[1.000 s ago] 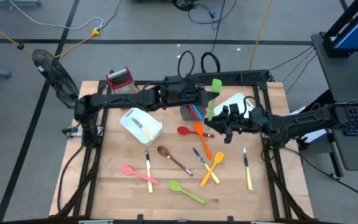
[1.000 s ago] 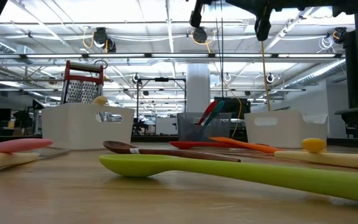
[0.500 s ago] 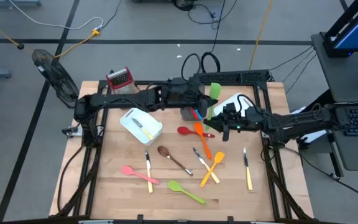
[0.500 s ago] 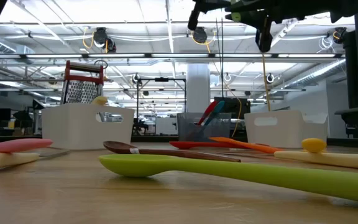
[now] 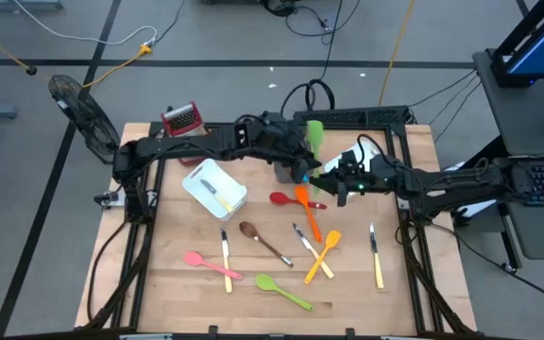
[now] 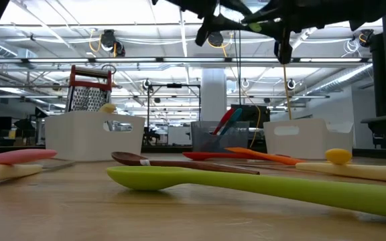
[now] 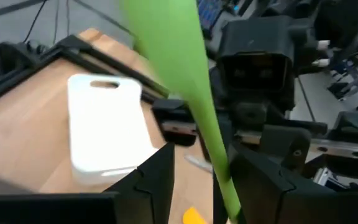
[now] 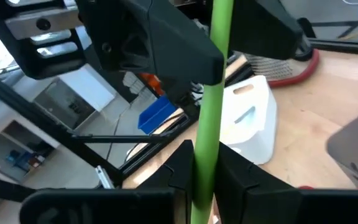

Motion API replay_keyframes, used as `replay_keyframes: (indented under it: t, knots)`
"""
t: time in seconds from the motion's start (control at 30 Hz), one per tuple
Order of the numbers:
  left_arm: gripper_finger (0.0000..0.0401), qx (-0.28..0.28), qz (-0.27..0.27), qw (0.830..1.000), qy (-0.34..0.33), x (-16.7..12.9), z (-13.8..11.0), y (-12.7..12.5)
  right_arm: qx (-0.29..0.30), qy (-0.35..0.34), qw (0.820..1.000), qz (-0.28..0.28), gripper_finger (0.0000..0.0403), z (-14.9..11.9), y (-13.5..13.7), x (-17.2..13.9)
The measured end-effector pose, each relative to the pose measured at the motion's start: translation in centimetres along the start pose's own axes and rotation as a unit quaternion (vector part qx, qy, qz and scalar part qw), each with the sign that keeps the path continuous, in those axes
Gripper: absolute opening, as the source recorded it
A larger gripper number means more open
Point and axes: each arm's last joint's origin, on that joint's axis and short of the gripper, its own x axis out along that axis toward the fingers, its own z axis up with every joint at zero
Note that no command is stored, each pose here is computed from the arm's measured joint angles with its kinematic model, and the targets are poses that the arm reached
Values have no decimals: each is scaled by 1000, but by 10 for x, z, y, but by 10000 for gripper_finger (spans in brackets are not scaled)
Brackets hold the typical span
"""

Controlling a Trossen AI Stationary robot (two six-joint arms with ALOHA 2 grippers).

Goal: Pick & Place Kitchen Items
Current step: Put the green spatula into the black bin

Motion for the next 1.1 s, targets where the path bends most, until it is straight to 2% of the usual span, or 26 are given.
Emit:
replay_keyframes:
  t: [0.23,0.37,0.67,0.77,0.9,1.1]
  knots:
    - [154,-17,23,999,25,-6,2,22,12,23,998,-49,28,0,-15,-1]
    - [154,-12,34,999,26,-14,6,28,19,21,998,-53,28,5,-20,-2]
    - [154,-4,128,990,64,-42,5,37,64,-13,996,-63,28,22,-35,-5]
    - [154,14,155,985,80,-48,2,39,105,-19,993,-57,28,28,-43,-3]
    - [154,66,156,982,83,-58,5,35,185,-26,982,-25,28,33,-53,6]
    - [154,128,155,976,82,-65,8,33,318,13,948,2,28,29,-73,24]
